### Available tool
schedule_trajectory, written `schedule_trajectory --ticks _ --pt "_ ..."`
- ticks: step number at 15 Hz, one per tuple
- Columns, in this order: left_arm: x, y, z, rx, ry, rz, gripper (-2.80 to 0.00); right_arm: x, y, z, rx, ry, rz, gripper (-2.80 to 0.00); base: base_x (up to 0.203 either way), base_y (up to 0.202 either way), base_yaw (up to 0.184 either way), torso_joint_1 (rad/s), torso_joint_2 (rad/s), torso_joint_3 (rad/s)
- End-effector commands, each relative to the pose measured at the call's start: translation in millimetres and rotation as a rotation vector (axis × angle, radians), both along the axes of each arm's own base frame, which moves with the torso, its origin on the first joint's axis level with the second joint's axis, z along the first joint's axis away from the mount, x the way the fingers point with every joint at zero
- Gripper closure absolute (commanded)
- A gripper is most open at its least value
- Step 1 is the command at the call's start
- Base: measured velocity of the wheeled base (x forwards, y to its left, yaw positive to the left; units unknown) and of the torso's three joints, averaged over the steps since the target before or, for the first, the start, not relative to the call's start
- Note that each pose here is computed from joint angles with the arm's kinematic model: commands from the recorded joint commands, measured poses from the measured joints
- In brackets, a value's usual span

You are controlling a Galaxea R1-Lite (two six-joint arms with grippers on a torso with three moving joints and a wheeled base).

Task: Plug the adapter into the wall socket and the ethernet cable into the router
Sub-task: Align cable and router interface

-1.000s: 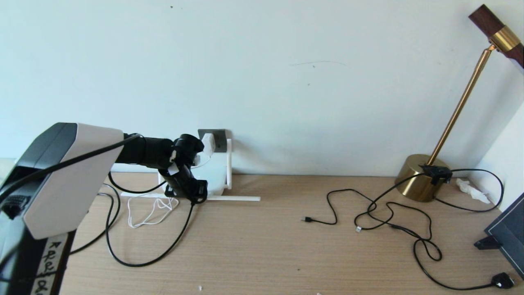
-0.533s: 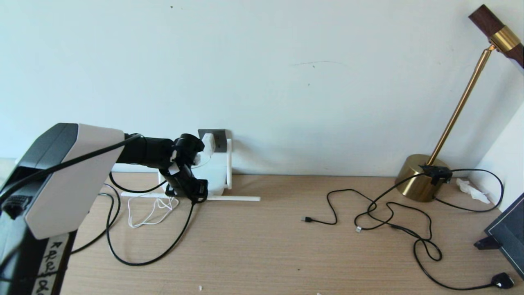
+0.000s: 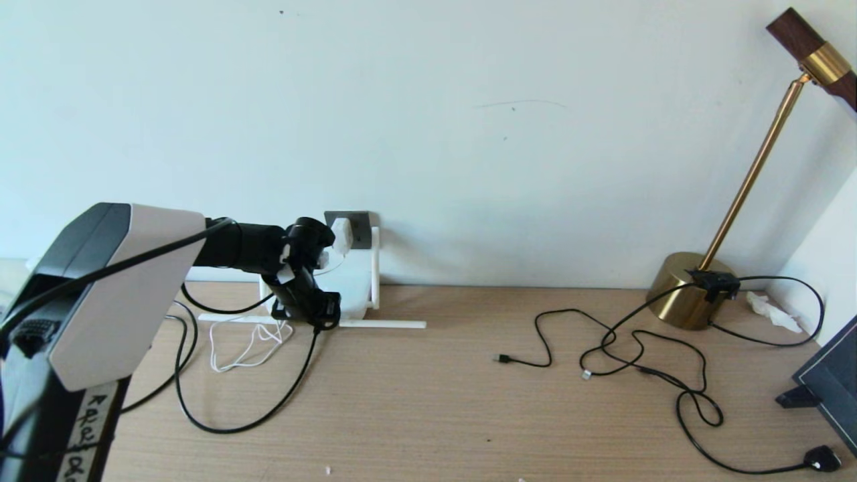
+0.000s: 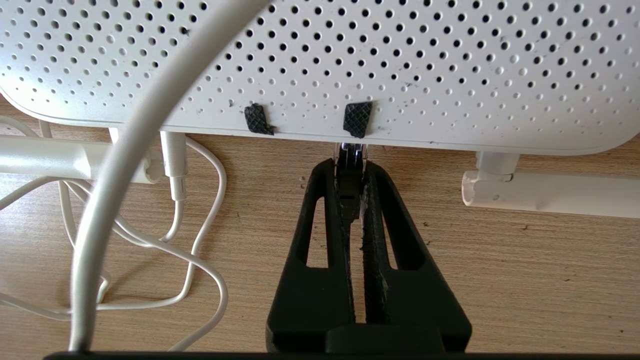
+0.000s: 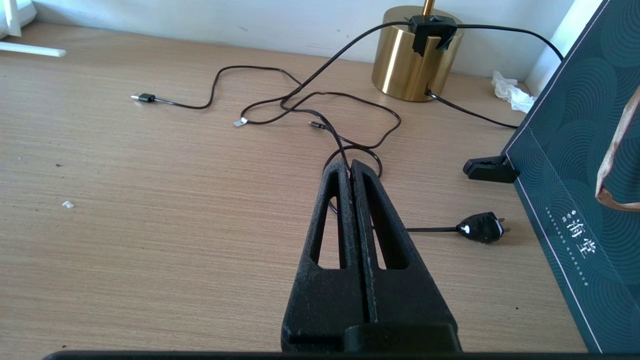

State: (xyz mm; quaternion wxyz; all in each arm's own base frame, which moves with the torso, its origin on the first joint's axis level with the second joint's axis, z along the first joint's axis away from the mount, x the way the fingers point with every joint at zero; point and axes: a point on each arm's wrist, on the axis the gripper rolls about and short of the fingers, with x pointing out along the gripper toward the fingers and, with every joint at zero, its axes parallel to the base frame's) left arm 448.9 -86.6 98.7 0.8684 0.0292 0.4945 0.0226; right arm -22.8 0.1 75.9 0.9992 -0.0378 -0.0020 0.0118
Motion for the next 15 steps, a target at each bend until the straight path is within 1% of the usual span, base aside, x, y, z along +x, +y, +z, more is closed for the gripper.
schedule_trajectory --ticks 1,9,15 --pt "1.4 1.0 -1.5 0.001 -0.001 0.004 0.0 0.0 0.0 -0.1 -0.001 0.0 0.001 0.0 0.0 0.0 0.0 0.0 0.0 0.0" --pt "4.0 0.5 5.3 0.001 -0.02 -0.002 0.0 0.0 0.0 -0.1 -0.001 0.0 0.001 0.0 0.0 0.0 0.0 0.0 0.0 0.0" --pt "4.5 2.5 6.2 0.003 -0.013 0.003 0.0 0.0 0.0 0.0 -0.003 0.0 0.001 0.0 0.0 0.0 0.0 0.0 0.0 0.0"
